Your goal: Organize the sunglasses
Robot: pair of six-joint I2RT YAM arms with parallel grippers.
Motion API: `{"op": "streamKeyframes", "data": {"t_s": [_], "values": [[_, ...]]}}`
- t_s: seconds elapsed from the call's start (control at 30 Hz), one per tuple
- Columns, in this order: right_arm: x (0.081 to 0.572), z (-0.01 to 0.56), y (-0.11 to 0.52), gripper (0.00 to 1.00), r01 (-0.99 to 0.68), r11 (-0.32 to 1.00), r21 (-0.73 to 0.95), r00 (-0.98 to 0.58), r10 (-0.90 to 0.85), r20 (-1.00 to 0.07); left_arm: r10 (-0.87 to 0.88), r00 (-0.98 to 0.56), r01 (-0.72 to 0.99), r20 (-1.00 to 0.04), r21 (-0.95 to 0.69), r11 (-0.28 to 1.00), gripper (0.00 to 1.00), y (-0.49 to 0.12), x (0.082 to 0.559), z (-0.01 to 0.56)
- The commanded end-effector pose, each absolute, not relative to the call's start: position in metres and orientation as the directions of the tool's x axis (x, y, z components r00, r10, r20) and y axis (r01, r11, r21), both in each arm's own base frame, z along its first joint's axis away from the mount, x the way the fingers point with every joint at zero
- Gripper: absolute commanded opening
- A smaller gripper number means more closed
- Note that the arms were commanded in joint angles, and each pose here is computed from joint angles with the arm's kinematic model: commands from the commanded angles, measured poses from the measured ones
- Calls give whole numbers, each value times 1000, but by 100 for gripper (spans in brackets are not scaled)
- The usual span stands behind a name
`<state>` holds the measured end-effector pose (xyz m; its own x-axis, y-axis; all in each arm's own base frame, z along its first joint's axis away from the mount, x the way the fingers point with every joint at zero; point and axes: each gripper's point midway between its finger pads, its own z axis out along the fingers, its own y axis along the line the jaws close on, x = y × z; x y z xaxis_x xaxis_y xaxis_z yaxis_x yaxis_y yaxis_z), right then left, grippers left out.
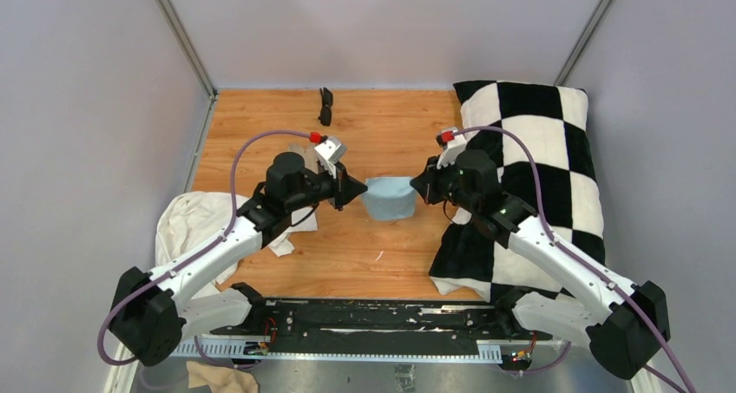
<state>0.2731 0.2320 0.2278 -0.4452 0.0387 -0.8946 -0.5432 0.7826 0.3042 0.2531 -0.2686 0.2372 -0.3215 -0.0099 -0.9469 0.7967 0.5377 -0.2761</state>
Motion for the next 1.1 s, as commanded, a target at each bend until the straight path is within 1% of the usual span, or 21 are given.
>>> {"op": "streamKeyframes", "data": {"t_s": [0.0, 0.1, 0.23, 0.47, 0.6, 0.7, 0.83, 0.93, 1.07], "values": [[262, 235, 233, 0, -574, 764, 295, -429, 26, -903, -15, -321, 800, -947, -280, 531, 0, -271, 252, 235], [260, 232, 233, 0, -577, 761, 298, -438, 20, -899, -26, -319, 786, -947, -280, 551, 0, -267, 252, 234], [248, 226, 239, 0, -609, 729, 312, -468, -13, -884, -43, -366, 771, -930, -329, 546, 0, -266, 245, 227], [210, 224, 244, 0, -648, 686, 330, -504, -63, -861, -115, -440, 744, -891, -433, 508, 0, -266, 211, 226], [194, 200, 247, 0, -599, 702, 386, -591, -62, -805, -151, -508, 700, -848, -509, 502, 0, -265, 198, 215], [194, 173, 247, 0, -537, 733, 417, -657, -54, -752, -167, -548, 628, -820, -535, 565, 0, -258, 205, 190], [217, 149, 243, 0, -482, 801, 355, -651, -57, -757, -140, -573, 534, -807, -498, 683, 0, -252, 229, 154], [248, 129, 236, 0, -431, 862, 267, -643, -85, -761, -80, -579, 492, -811, -426, 759, 0, -253, 253, 131], [290, 106, 233, 0, -407, 892, 197, -638, -123, -760, 19, -616, 454, -788, -335, 826, 0, -261, 284, 89]]}}
